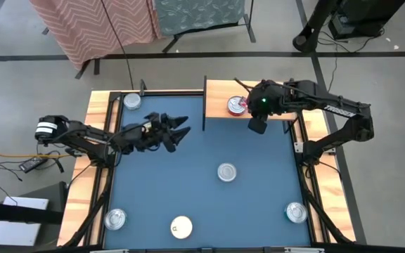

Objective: Stack canned seafood by type on shelf
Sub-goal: Stack the red tuna can on top of the red tuna can on the shelf

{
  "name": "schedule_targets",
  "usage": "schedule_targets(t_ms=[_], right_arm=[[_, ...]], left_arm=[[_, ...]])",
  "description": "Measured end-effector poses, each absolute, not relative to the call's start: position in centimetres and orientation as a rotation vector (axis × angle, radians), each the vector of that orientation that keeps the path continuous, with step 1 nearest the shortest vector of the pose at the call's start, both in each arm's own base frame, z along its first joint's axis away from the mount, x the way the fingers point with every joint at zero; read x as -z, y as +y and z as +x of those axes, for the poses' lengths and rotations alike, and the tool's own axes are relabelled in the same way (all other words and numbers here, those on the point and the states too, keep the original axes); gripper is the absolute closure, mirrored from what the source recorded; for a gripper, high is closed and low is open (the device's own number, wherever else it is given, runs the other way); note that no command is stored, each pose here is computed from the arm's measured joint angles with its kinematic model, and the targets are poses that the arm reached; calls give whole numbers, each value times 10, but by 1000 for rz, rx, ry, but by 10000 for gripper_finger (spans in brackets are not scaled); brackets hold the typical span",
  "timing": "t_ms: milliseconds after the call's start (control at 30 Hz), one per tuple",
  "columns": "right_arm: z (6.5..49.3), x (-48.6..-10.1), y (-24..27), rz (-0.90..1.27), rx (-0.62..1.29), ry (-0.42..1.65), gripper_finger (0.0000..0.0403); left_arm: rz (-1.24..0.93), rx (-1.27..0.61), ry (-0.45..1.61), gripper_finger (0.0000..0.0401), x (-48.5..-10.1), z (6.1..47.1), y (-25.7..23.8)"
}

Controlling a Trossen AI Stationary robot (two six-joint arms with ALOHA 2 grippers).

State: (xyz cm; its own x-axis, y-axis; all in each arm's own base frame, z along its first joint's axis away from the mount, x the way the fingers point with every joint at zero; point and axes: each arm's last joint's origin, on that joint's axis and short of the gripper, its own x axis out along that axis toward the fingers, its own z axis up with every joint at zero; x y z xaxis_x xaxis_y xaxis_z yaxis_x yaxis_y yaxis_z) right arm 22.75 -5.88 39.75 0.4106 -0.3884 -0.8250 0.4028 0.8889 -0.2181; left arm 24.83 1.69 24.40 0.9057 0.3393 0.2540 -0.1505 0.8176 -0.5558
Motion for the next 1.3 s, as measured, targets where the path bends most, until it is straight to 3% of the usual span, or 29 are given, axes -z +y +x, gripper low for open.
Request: schedule_targets(t_ms=[400,733,1300], right_arm=[[237,-400,-67,-210,430,1016,269],[266,-351,-76,-327,315,1230,269],[272,-349,-101,-442,426,1232,269]], left_arm=[[-740,-203,-420,39,-216,222,17],[-739,-95,-393,39,-214,220,14],[-752,-82,-407,39,-216,219,14]])
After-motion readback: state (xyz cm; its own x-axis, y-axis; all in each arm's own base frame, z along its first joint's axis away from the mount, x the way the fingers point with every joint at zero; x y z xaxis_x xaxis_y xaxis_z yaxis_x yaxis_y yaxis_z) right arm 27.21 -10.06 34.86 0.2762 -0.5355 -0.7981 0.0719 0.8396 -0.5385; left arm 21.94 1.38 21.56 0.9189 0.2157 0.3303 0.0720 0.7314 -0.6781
